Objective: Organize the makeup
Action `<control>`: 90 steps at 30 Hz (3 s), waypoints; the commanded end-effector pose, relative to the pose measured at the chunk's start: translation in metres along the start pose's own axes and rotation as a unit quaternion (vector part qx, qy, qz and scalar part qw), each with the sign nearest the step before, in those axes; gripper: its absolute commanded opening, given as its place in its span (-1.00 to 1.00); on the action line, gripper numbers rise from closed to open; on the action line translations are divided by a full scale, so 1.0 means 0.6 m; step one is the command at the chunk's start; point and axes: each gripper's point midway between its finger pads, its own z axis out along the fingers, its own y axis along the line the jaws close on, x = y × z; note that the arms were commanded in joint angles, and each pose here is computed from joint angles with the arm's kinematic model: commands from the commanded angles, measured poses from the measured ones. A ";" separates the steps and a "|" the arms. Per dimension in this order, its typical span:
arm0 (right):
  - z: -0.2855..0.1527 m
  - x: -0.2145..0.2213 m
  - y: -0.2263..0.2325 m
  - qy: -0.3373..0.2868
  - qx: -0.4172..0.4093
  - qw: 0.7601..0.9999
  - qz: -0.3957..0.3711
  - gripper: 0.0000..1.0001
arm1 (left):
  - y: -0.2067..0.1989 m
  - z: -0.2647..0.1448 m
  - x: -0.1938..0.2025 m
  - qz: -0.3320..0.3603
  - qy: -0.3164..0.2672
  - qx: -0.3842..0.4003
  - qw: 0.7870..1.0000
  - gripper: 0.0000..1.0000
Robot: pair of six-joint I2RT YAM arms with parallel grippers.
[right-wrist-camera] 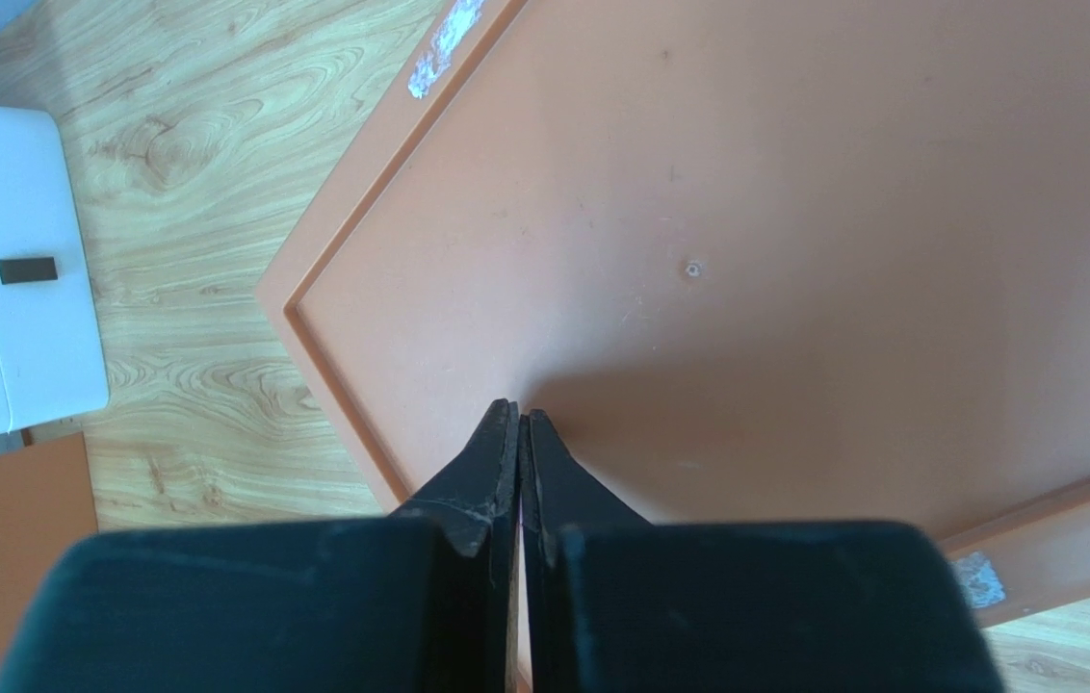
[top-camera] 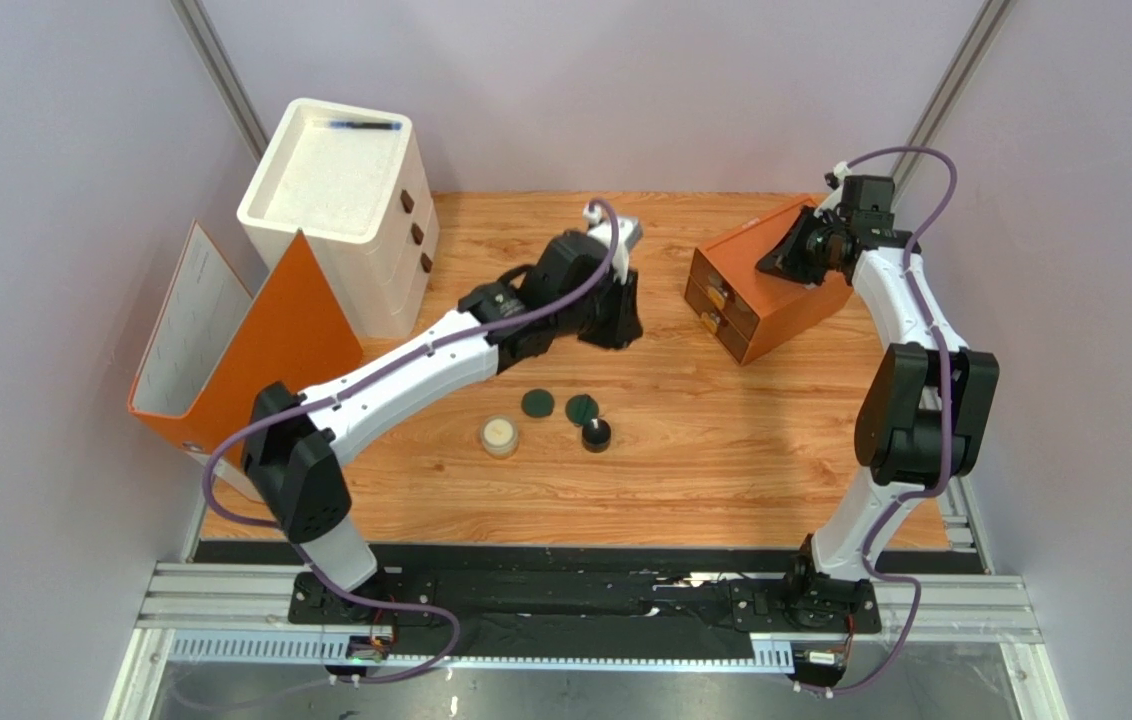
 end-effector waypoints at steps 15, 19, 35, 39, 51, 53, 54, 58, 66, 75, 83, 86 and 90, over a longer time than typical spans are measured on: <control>0.002 0.188 -0.086 0.181 0.094 0.978 0.046 -0.89 | 0.031 0.077 0.186 -0.047 0.138 0.022 0.989 0.07; 0.006 0.193 -0.089 0.186 0.095 0.977 0.048 -0.89 | -0.010 0.148 0.119 -0.149 0.107 0.066 0.981 0.08; 0.010 0.192 -0.087 0.192 0.090 0.976 0.051 -0.88 | -0.024 0.333 0.031 -0.322 0.030 0.083 0.943 0.08; 0.012 0.193 -0.091 0.195 0.095 0.975 0.053 -0.88 | -0.024 0.356 0.018 -0.334 0.019 0.082 0.939 0.07; 0.016 0.195 -0.104 0.202 0.099 0.972 0.066 -0.90 | 0.000 0.382 0.046 -0.338 0.041 0.035 0.939 -0.06; 0.017 0.195 -0.104 0.203 0.099 0.972 0.067 -0.90 | 0.005 0.388 0.048 -0.339 0.037 0.029 0.939 -0.06; 0.018 0.195 -0.104 0.203 0.099 0.972 0.067 -0.90 | 0.007 0.390 0.048 -0.339 0.037 0.028 0.940 -0.07; 0.018 0.195 -0.104 0.204 0.098 0.972 0.068 -0.90 | 0.018 0.406 0.060 -0.342 0.043 0.011 0.939 -0.10; 0.018 0.197 -0.106 0.205 0.101 0.971 0.069 -0.90 | 0.037 0.421 0.085 -0.340 0.055 -0.016 0.939 -0.13; 0.019 0.198 -0.111 0.207 0.105 0.970 0.069 -0.90 | 0.074 0.404 0.146 -0.331 0.108 -0.071 0.935 -0.39; 0.019 0.198 -0.111 0.207 0.105 0.970 0.069 -0.90 | 0.141 0.353 0.178 -0.344 0.124 -0.121 0.923 -0.45; 0.019 0.197 -0.109 0.206 0.104 0.971 0.070 -0.90 | 0.166 0.313 0.178 -0.334 0.120 -0.151 0.923 -0.46; 0.019 0.198 -0.109 0.206 0.104 0.970 0.071 -0.90 | 0.179 0.256 0.188 -0.333 0.123 -0.181 0.917 -0.46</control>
